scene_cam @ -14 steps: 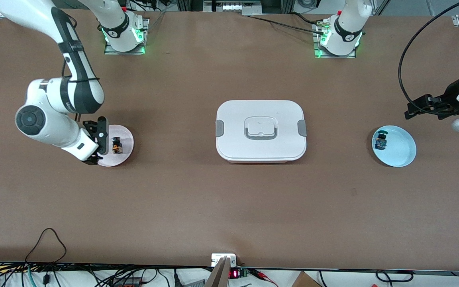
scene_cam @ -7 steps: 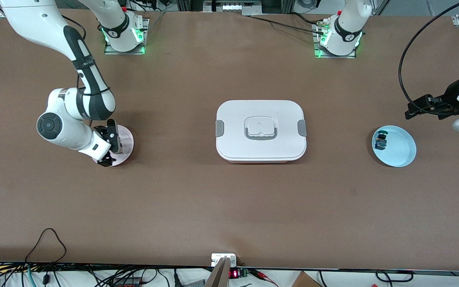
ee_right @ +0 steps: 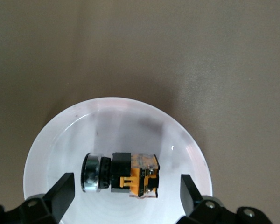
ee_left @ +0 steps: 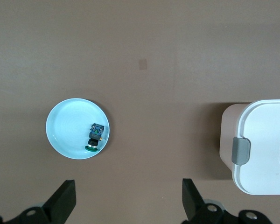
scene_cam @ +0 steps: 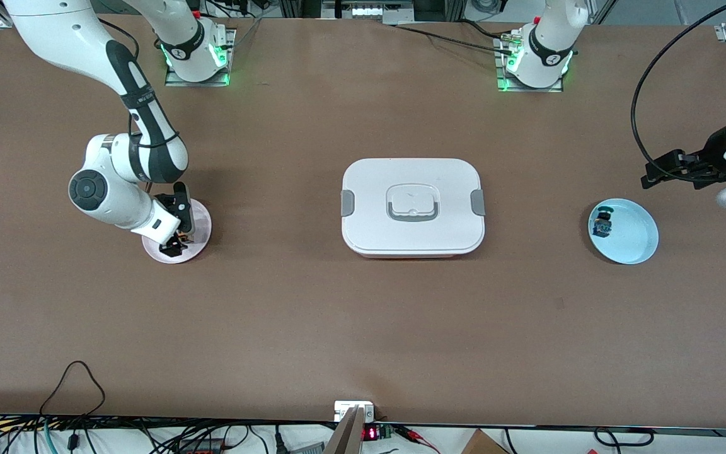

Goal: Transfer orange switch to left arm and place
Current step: 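Close the right gripper around the orange switch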

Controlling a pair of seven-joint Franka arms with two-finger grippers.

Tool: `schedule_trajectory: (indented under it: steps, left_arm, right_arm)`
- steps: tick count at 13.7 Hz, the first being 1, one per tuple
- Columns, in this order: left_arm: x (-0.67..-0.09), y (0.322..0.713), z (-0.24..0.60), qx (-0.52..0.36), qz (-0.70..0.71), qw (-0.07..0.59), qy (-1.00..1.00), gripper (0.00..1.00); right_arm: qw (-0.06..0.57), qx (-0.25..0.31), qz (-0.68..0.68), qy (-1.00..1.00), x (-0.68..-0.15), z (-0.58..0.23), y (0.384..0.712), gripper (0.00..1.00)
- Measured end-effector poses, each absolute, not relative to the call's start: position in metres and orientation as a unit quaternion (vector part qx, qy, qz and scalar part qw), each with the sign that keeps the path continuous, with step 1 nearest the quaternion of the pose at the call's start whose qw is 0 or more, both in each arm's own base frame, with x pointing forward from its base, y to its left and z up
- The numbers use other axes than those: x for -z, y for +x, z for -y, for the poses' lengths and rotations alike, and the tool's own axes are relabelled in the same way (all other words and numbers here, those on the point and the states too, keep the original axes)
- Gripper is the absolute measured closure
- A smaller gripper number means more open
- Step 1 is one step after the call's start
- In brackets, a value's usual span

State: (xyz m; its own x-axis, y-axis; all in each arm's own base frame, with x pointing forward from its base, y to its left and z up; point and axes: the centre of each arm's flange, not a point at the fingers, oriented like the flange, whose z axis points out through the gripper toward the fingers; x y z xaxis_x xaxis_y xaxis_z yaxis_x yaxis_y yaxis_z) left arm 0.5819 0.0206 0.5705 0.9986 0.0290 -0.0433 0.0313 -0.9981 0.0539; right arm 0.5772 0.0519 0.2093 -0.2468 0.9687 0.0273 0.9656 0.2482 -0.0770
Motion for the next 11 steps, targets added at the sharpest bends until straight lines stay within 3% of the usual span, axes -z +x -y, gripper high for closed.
schedule_trajectory:
  steps: [9, 11]
  left_arm:
    - [-0.571, 0.582, -0.022, 0.021, -0.016, 0.027, 0.999, 0.0]
    - [-0.57, 0.582, -0.022, 0.021, -0.016, 0.027, 0.999, 0.0]
  right_arm:
    - [0.032, -0.013, 0.783, -0.621, -0.196, -0.048, 0.569, 0.0]
    - [0.03, -0.011, 0.783, -0.621, -0.196, -0.048, 0.569, 0.06]
